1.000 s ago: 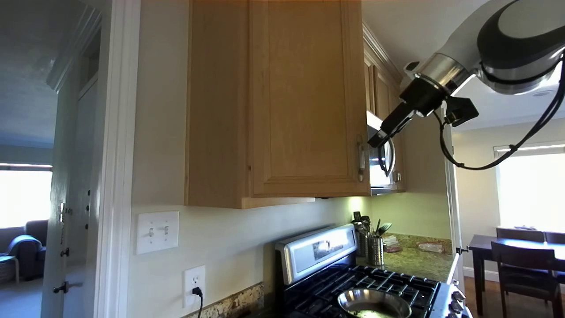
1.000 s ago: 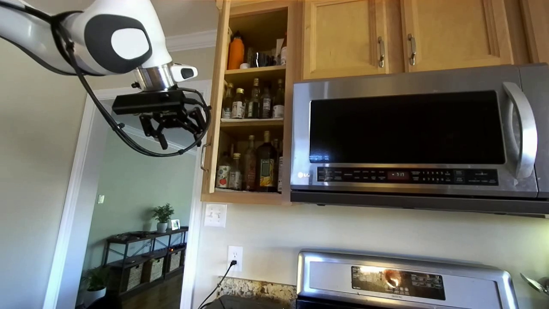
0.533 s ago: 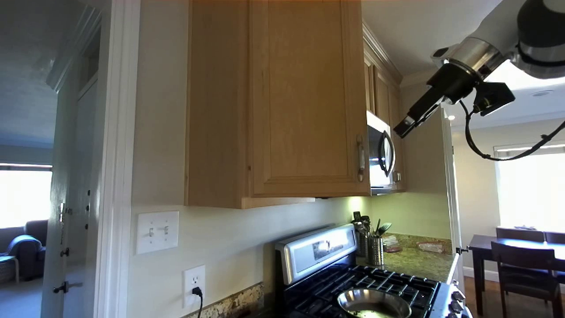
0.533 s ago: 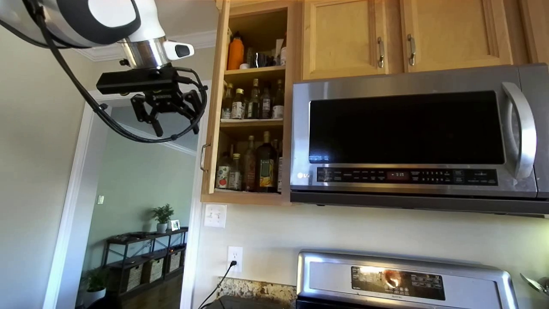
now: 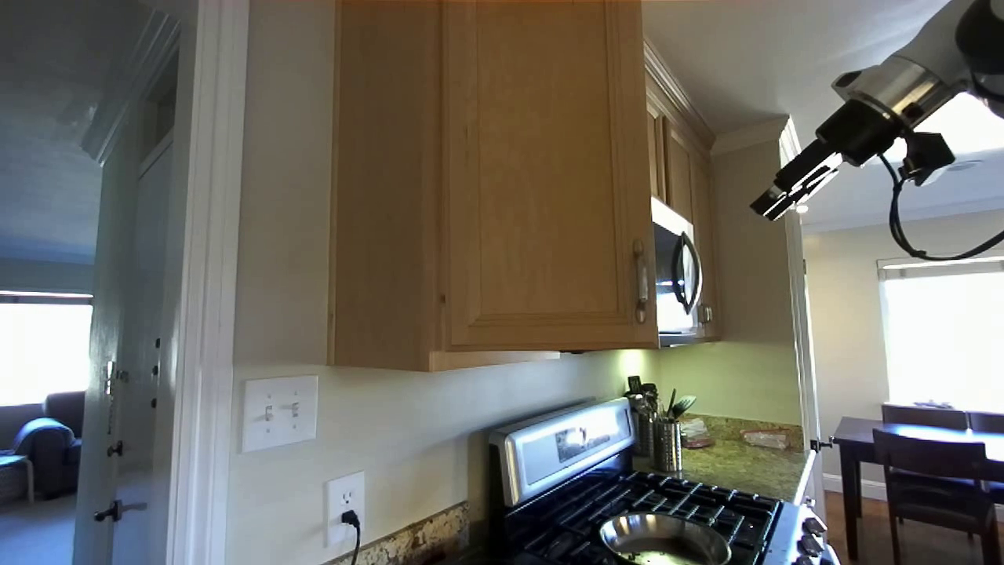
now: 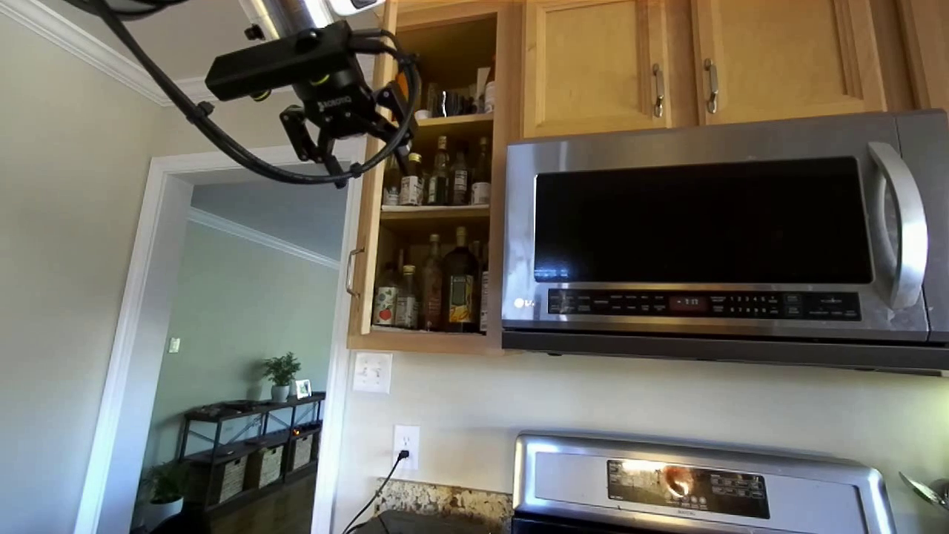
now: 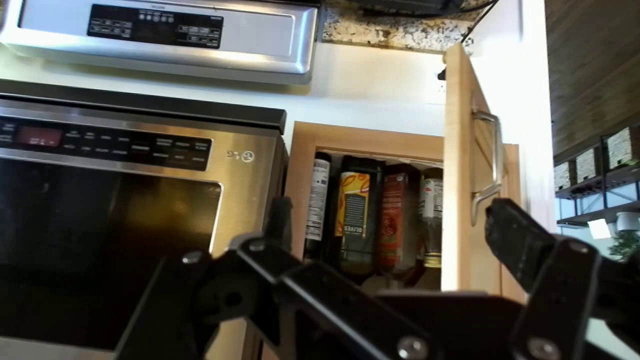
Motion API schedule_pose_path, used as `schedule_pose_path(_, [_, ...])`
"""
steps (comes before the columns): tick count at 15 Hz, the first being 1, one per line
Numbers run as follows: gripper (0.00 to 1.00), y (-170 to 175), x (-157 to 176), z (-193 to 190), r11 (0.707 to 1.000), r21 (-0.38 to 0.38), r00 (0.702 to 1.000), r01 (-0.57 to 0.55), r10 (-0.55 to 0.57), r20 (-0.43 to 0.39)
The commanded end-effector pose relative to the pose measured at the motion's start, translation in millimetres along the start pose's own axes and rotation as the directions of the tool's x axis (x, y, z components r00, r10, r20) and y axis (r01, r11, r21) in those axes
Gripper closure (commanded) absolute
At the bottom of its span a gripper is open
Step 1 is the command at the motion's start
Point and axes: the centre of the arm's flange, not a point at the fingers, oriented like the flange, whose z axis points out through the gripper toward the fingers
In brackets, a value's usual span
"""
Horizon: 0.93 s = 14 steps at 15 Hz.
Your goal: Open the cabinet door on the left side of the microwave
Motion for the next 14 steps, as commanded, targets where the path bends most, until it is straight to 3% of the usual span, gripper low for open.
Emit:
schedule_pose_path(1, [0.00,26.6,12.8,11.1,1.000,-0.017,1.000,-0.002,0.002,0.014])
schedule_pose_path(3, [0.00,24.3,16.7,27.4,1.000,0.015,1.000,0.003,-0.003,0.024])
schedule_pose_path(10, [0.00,-32.3,53.4,161.9,0.998,0.039,0.999,0.040,-0.041,0.034])
schedule_pose_path(14, [0.00,-43.9,60.0,189.6,0.997,0.030,0.997,0.071,-0.072,0.032])
